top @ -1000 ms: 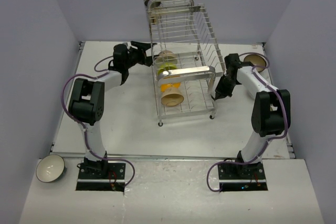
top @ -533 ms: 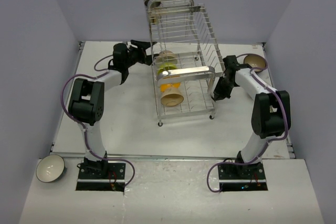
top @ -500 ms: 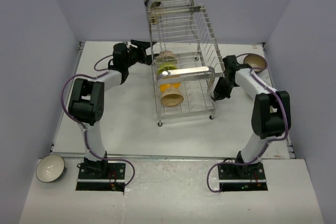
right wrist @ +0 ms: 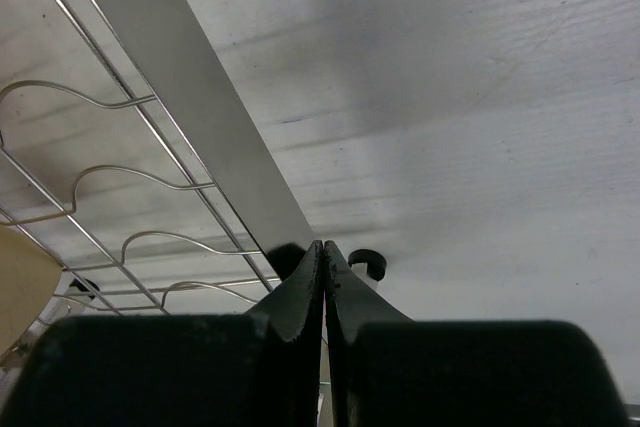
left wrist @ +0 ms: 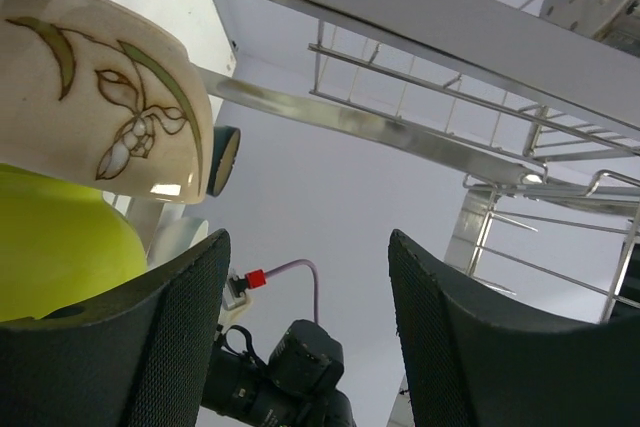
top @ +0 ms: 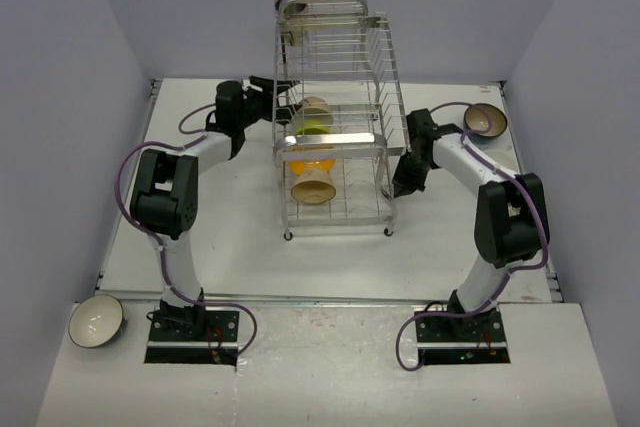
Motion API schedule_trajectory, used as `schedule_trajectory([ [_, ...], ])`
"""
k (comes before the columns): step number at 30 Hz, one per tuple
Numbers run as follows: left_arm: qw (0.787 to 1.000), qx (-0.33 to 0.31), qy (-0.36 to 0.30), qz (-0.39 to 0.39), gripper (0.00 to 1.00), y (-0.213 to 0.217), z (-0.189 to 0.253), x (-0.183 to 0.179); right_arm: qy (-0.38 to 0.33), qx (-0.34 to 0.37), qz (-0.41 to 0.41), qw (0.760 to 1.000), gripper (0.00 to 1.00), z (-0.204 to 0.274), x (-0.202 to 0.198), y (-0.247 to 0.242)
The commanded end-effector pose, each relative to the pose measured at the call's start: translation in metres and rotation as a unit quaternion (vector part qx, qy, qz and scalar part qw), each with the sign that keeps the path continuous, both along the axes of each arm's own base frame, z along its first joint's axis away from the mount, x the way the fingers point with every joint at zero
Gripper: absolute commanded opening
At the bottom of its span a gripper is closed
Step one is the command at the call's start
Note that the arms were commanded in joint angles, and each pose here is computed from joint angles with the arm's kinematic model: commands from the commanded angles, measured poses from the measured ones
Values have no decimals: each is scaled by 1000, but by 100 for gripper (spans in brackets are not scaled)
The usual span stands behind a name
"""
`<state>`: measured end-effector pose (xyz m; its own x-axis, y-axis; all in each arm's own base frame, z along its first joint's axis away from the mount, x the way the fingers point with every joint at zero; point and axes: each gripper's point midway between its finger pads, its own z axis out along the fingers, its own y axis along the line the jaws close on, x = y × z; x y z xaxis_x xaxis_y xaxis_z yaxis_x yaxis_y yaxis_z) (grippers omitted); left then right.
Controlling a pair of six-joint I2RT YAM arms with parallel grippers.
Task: Unload the bowls from the dish rack
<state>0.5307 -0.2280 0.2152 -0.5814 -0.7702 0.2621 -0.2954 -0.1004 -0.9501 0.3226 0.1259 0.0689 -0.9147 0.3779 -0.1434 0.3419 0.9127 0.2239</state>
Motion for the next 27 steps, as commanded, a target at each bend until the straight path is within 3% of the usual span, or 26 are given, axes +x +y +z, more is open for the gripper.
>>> schedule_trajectory([
  [1,999,20,-33,-2,66,1,34,-5,-14,58,8,998,0,18,-1,34],
  [12,997,77,-9,23,66,12,24,-15,-13,72,21,997,0,18,-9,53],
  [27,995,86,24,49,65,-7,8,-19,-27,70,15,997,0,23,-9,51],
])
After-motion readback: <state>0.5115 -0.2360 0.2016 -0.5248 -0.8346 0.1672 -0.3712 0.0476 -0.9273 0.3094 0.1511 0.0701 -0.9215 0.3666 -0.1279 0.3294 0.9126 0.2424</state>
